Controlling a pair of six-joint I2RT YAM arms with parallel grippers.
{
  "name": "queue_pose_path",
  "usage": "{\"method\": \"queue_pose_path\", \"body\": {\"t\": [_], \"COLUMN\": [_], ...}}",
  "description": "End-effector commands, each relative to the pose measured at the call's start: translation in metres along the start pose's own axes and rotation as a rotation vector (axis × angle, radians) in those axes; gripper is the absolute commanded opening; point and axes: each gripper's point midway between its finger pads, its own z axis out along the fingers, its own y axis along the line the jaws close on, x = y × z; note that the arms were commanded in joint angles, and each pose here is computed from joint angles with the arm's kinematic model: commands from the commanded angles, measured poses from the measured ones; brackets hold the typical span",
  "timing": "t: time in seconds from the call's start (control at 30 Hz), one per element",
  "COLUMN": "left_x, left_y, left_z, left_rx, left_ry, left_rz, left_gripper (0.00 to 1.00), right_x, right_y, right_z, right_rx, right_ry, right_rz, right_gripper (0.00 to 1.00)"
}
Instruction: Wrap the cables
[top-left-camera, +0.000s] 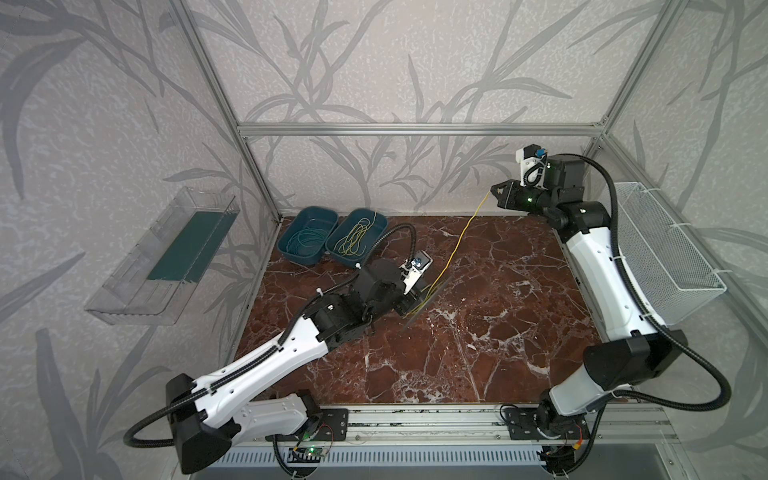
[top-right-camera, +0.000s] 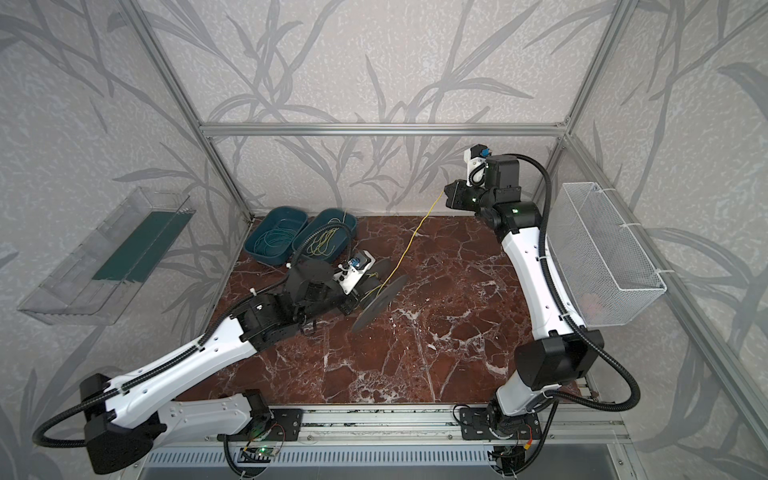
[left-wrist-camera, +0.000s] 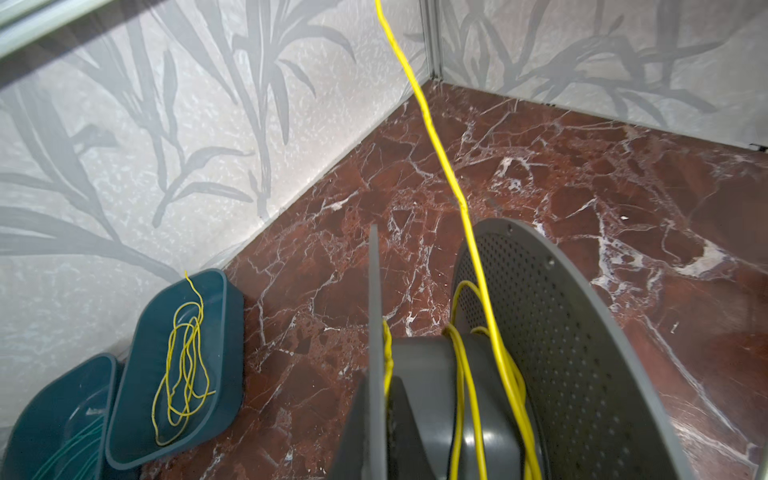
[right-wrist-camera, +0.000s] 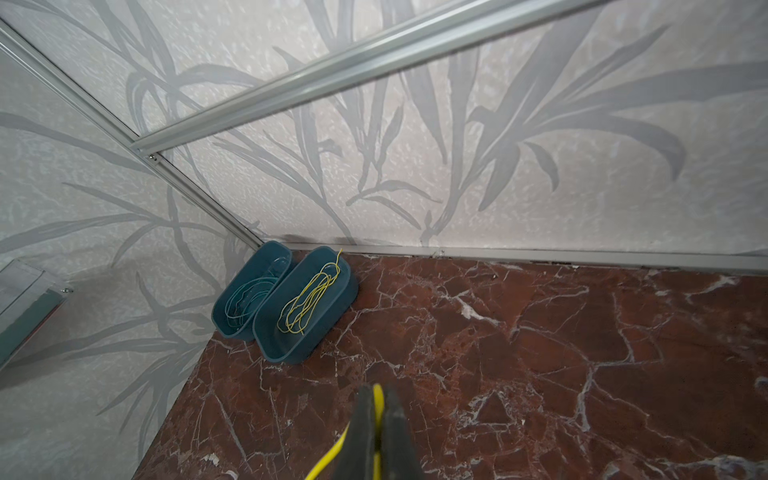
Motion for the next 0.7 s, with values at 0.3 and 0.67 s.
{"method": "queue_pose_path", "body": {"t": [0.3,0.67], "left_x": [-0.051,-0.165], "left_y": [-0.001,0.089], "left_z": [-0.097,-0.092], "left_rx": [0.148,0.038], "left_ry": [-0.163,-0.468], "left_rz": [0.014,-0.299], "left_gripper": [0.00,0.00], "right_x": [0.065,0.173], "right_y": [-0.092,-0.067], "right_z": [0.073,0.089], "right_rx": [0.159,0.161], "right_ry": [0.049,0.179], "right_rz": [0.036,0.021], "right_gripper": [0.00,0.00]}}
